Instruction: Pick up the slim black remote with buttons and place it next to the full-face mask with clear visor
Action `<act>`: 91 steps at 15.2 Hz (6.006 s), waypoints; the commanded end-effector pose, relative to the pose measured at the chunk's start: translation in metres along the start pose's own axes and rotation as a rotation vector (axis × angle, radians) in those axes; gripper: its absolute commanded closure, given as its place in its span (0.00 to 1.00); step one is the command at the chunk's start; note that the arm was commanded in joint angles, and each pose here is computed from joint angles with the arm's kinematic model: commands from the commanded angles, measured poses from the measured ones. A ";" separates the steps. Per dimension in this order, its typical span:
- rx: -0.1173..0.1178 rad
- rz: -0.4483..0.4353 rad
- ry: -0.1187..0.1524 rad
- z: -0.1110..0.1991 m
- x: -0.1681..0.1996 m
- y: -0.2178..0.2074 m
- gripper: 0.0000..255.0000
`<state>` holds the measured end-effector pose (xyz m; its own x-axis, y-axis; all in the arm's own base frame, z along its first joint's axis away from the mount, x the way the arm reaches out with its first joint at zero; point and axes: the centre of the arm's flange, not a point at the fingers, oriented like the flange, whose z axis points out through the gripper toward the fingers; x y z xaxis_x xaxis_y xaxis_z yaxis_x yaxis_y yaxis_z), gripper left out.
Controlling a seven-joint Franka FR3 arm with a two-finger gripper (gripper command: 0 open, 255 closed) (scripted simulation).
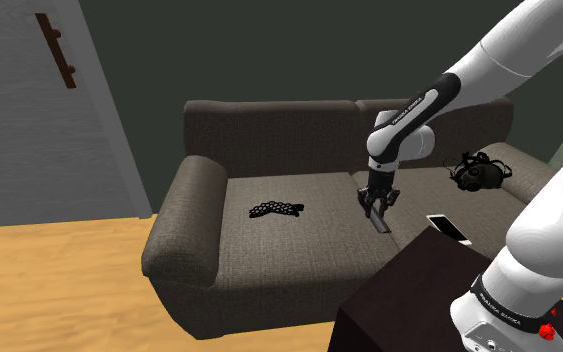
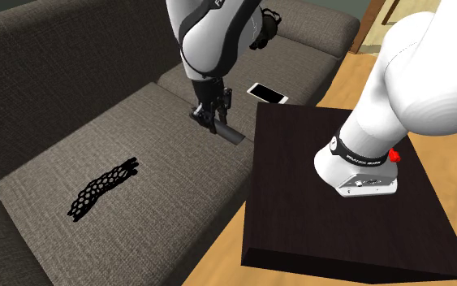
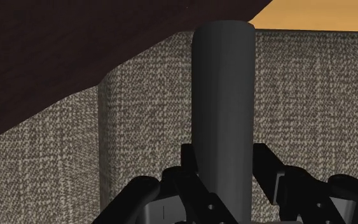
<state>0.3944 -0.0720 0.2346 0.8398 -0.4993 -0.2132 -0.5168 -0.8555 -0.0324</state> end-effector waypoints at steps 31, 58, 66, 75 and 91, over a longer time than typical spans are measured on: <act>0.000 0.000 0.000 -0.130 0.059 0.098 1.00; 0.000 0.000 0.000 -0.182 0.280 0.368 1.00; 0.000 0.000 0.000 -0.141 0.289 0.369 1.00; 0.000 0.000 0.000 -0.095 0.299 0.371 1.00; 0.000 0.000 0.000 -0.012 0.317 0.373 1.00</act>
<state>0.4704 -0.5515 0.1722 0.8397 -0.4991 -0.2142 -0.5167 -0.8555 -0.0325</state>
